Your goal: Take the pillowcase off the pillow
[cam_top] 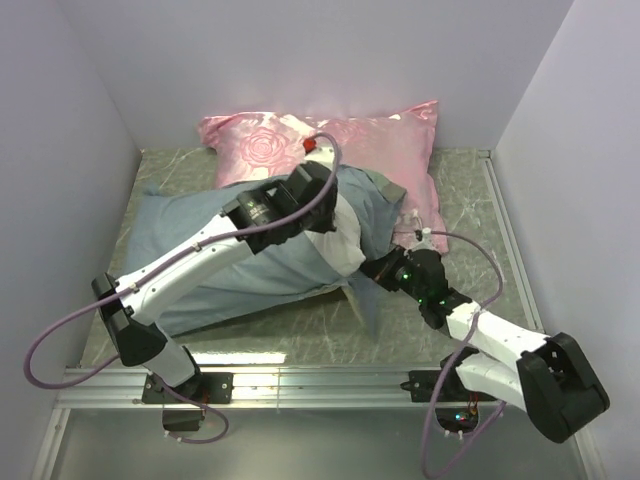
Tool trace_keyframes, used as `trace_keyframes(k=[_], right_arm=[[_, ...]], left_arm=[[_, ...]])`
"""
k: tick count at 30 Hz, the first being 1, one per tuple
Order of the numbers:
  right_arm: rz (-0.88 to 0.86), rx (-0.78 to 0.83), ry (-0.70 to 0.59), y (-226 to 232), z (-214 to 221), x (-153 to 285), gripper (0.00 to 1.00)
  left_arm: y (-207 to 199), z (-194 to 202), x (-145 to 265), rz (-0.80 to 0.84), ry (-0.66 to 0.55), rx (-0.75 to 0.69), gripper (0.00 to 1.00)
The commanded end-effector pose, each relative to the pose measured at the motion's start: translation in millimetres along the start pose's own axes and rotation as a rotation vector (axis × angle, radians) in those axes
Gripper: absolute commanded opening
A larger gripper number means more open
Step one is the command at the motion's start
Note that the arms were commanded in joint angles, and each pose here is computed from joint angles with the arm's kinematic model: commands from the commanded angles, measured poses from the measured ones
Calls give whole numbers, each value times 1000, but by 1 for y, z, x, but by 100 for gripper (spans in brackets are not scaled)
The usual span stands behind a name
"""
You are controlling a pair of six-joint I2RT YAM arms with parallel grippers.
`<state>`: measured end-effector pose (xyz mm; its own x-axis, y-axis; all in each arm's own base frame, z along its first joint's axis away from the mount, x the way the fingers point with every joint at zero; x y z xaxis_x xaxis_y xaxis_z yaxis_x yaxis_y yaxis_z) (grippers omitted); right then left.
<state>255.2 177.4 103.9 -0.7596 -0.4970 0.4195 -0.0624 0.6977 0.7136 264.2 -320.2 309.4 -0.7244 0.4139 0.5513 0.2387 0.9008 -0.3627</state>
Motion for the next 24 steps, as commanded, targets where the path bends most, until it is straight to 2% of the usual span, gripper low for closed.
trace_keyframes(k=[1, 3, 6, 8, 9, 10, 11, 12, 13, 14, 16, 17, 18, 20, 24], right_arm=[[70, 86, 5, 2, 16, 2, 1], [69, 112, 13, 11, 25, 3, 2], [113, 128, 60, 1, 38, -6, 6], [164, 154, 104, -9, 45, -12, 12], [185, 160, 123, -13, 46, -18, 15], [184, 162, 123, -12, 44, -20, 22], [182, 166, 124, -11, 43, -22, 27], [167, 165, 122, -8, 40, -22, 31], [170, 157, 105, -9, 33, -23, 37], [168, 162, 97, -8, 29, -23, 41], [180, 151, 78, -11, 16, -22, 46], [192, 152, 69, -14, 11, -22, 47], [178, 145, 75, -14, 10, -20, 48], [177, 118, 61, -19, 2, -16, 50], [113, 133, -12, -4, -13, 4, 53]], left_arm=[[-23, -91, 43, 165, -238, 115, 0], [-32, -98, 45, 191, -237, 116, 0], [-46, -100, 61, 293, -223, 139, 1], [-54, -82, 63, 360, -165, 142, 0], [-55, -77, 81, 399, -166, 164, 0], [-62, -59, 89, 432, -140, 157, 0], [-52, -30, 74, 401, -102, 157, 1], [-47, -23, 93, 436, -106, 205, 1], [-42, -10, 94, 451, -88, 224, 1], [-25, 25, 76, 412, -35, 231, 1], [-10, 43, 91, 439, -24, 301, 1], [9, 75, 78, 391, 26, 303, 1], [13, 80, 89, 419, 20, 343, 0], [34, 111, 79, 365, 65, 353, 1], [56, 137, 77, 326, 93, 391, 1]])
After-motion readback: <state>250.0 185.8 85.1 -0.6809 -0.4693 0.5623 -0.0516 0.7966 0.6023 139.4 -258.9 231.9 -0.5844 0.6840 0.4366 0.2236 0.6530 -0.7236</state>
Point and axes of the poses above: each gripper's point midway between its finger pads, its own x axis back along the fingers, its own y axis along the line the jaws close on, z = x × y, the point moved 2 cm from there along x, back along the fingers, and after that the axes turned 10 degrees about x, right-handed, at the moved point
